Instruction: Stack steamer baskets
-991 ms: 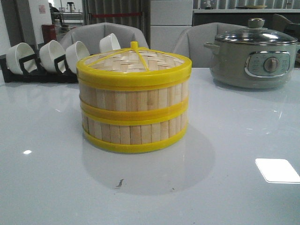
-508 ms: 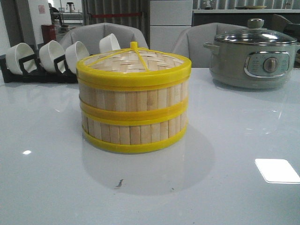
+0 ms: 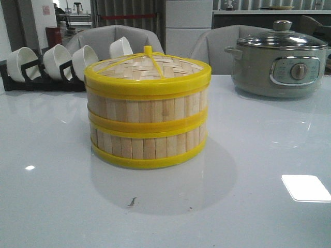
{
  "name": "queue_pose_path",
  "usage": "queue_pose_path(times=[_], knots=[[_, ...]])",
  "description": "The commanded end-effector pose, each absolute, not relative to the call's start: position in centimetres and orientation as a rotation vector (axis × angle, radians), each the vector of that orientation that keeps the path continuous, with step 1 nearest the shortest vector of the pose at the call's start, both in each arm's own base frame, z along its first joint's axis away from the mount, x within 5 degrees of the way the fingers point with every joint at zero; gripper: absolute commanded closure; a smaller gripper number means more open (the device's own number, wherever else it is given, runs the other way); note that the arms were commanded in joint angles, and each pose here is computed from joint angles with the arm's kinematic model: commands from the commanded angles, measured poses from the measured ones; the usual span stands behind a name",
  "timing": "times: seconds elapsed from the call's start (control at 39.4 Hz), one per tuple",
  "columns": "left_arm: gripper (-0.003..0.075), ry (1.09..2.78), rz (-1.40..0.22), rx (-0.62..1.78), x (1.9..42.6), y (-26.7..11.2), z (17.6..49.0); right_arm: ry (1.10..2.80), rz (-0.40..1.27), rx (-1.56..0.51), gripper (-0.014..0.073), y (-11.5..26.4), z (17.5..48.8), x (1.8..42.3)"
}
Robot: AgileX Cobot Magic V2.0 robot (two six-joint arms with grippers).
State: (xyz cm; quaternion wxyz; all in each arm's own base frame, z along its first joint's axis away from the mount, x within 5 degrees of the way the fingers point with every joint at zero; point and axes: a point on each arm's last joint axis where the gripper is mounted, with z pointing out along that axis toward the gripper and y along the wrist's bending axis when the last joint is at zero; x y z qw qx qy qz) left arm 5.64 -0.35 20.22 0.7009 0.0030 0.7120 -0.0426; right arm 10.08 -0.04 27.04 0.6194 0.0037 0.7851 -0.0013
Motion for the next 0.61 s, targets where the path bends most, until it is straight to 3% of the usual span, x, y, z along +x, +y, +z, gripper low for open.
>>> queue_pose_path(times=[0.0,0.18,0.58], knots=[[0.0636,1.481,-0.116,-0.003,5.48,-0.38,21.09,1.696,-0.013,-0.007,0.0541,-0.03,28.79,10.25],[0.0636,1.428,-0.038,0.074,5.43,-0.42,21.54,1.696,-0.013,-0.007,0.0541,-0.03,28.79,10.25],[0.0636,1.416,-0.043,0.074,5.41,-0.45,21.65,1.696,-0.013,-0.007,0.0541,-0.03,28.79,10.25]])
